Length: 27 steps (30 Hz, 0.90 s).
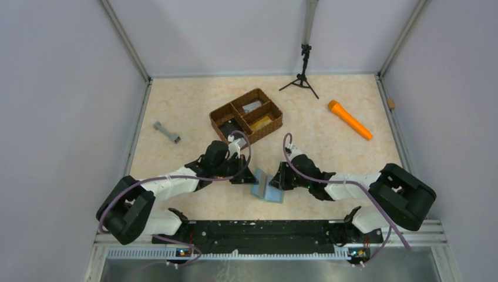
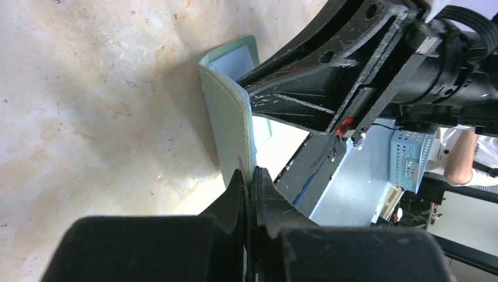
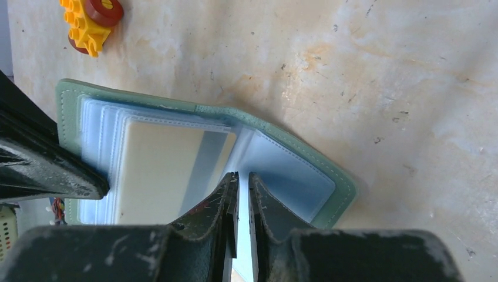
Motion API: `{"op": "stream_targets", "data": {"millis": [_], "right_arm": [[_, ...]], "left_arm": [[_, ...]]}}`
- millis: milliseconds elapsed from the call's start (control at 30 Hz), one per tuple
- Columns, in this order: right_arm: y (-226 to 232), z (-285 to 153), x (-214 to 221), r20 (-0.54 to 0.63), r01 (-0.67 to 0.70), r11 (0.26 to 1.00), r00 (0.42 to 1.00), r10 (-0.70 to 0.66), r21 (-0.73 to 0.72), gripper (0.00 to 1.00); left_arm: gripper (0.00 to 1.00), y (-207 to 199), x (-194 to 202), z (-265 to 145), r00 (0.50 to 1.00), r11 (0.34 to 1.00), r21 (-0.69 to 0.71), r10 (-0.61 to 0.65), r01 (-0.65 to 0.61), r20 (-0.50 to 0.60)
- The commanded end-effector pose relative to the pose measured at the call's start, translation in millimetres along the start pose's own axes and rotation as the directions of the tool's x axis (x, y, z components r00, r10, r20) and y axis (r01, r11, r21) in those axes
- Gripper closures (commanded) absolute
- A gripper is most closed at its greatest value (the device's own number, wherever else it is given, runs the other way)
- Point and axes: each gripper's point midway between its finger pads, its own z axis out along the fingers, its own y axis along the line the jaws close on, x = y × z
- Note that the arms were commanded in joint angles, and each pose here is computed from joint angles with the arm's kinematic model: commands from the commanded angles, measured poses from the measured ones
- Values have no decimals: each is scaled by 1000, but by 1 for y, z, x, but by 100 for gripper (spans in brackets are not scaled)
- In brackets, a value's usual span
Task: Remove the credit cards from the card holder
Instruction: Remove the credit card from the card holder.
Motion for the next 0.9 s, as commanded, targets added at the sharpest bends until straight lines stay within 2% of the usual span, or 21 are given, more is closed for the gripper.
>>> {"op": "stream_targets", "data": {"millis": [0,200,333,533,867], "right_arm": [[2,3,8,-16,25,999,1000,-25,-22,88],[12,12,9,-21,20,998,1000,-21,-58,89],[13,10,8,-15,18,998,1000,-19,-62,89],[11,7,10,-11,18,998,1000,-19,-59,89],[13,5,9,-6,10,998,1000,-11,-68,90]], "left_arm": [[100,-32,-17,-7,998,995,92,45,-49,49],[100,-29,-12,0,999,994,101,38,-40,23],[98,-6,-8,6,1000,1000,-8,28,-28,0],[64,-2,-4,12,1000,1000,-7,13,-13,-21],[40,-3,-4,11,1000,1000,-11,13,-13,-15]]}}
